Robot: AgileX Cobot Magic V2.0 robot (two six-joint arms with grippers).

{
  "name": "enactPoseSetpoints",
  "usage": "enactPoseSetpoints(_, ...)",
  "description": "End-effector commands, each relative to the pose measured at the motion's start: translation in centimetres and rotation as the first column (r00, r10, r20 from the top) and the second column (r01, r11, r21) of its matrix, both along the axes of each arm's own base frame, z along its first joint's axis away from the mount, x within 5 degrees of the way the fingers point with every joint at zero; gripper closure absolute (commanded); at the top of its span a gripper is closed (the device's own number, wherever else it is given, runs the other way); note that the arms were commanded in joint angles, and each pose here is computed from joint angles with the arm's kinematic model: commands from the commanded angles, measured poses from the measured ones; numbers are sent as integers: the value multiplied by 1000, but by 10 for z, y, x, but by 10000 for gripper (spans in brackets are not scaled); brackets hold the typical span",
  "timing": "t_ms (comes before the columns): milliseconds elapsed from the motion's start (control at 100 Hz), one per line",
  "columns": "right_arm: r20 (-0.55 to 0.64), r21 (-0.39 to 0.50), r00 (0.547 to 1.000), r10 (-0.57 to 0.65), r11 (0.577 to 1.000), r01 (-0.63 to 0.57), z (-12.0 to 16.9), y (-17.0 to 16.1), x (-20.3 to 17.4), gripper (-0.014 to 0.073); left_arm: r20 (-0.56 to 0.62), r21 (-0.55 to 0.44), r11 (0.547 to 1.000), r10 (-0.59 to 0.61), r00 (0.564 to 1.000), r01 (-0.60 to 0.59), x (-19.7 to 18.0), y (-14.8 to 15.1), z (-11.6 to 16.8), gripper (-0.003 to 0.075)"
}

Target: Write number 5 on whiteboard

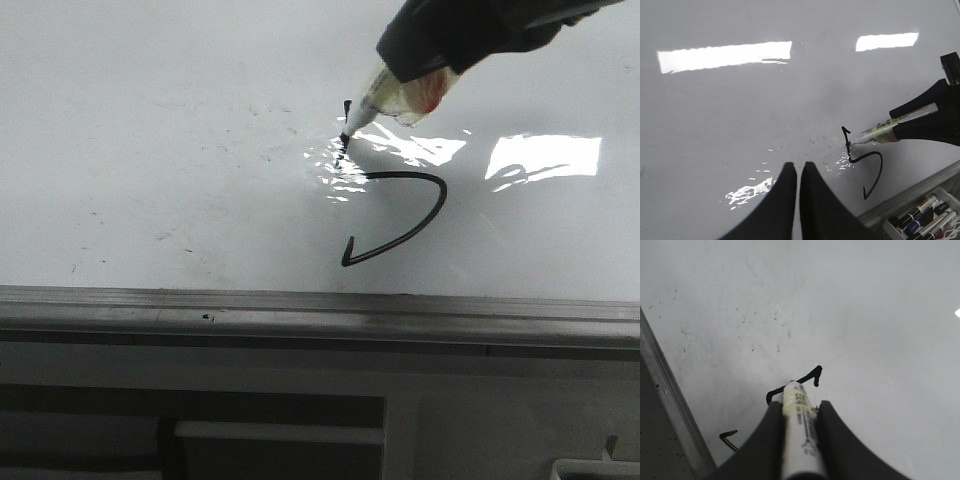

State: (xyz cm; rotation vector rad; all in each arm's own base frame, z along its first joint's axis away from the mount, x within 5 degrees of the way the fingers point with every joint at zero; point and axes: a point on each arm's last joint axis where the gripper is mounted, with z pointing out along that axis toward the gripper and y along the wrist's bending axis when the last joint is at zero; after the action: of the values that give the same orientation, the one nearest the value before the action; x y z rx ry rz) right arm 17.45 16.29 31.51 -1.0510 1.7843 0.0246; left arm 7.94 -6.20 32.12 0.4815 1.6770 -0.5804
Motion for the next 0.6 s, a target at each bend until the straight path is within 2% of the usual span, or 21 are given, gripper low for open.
enactPoseSetpoints(0,46,10,999,-5,1000,4,13,-1,2,655,71,-67,997,30,997,-25,1,2,15,740)
enactPoseSetpoints(240,27,22,999,-44,999,43,12,-5,6,655,71,-67,997,30,997,-25,1,2,15,740)
enactPoseSetpoints(480,-16,-38,976,-216,976,215,8,-22,7,655,71,-67,997,30,997,-25,1,2,15,740)
enactPoseSetpoints(590,-25,-30,957,-288,957,288,14,-34,2,655,71,-67,997,30,997,-25,1,2,15,740)
